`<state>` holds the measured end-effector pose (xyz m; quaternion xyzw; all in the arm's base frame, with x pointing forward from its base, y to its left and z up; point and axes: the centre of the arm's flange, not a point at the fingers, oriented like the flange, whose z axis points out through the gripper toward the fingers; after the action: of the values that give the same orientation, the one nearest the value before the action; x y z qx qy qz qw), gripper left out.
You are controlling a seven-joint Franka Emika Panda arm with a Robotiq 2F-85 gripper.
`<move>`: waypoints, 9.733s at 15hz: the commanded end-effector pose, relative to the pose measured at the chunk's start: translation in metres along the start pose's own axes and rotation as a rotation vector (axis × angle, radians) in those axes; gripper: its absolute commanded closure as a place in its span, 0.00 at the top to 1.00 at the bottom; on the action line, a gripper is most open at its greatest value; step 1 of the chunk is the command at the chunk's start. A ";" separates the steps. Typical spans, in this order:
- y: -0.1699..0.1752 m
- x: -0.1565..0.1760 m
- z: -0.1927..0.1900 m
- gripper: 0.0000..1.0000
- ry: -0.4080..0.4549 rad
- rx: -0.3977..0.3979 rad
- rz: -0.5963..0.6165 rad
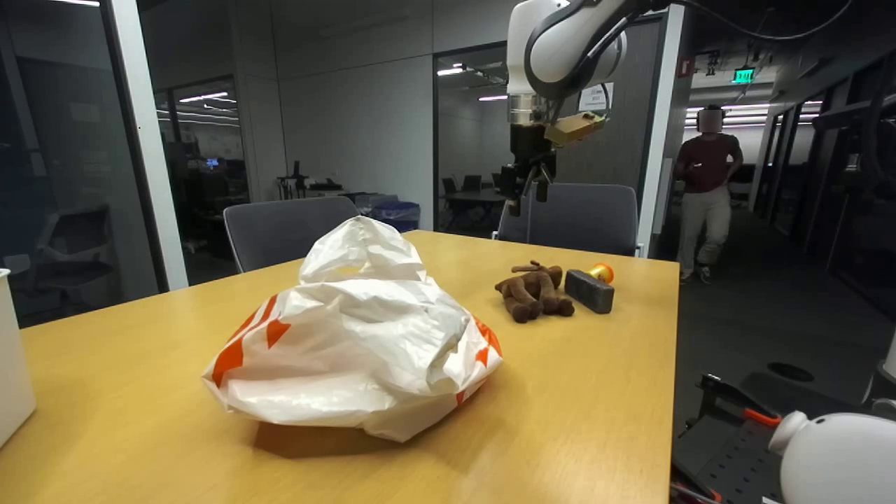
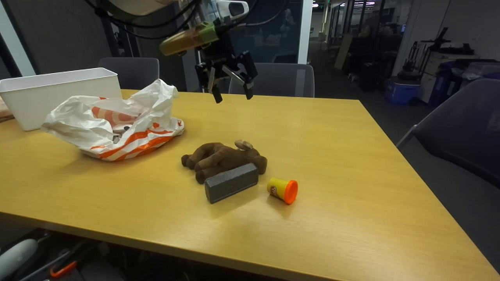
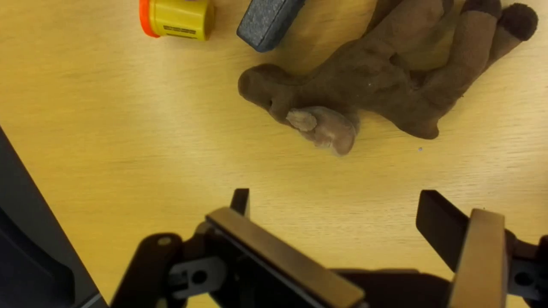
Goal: Pick up the objects on the right side of the table and put them in the plastic bag.
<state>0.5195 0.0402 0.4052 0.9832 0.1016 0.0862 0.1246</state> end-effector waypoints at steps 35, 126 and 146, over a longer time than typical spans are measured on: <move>0.036 -0.015 0.155 0.30 -0.218 0.312 0.006; 0.097 -0.089 0.091 1.00 -0.109 0.140 0.293; 0.089 -0.073 0.140 0.13 -0.357 0.293 0.285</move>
<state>0.4793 -0.0999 0.2702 0.9967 -0.0369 -0.0704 -0.0185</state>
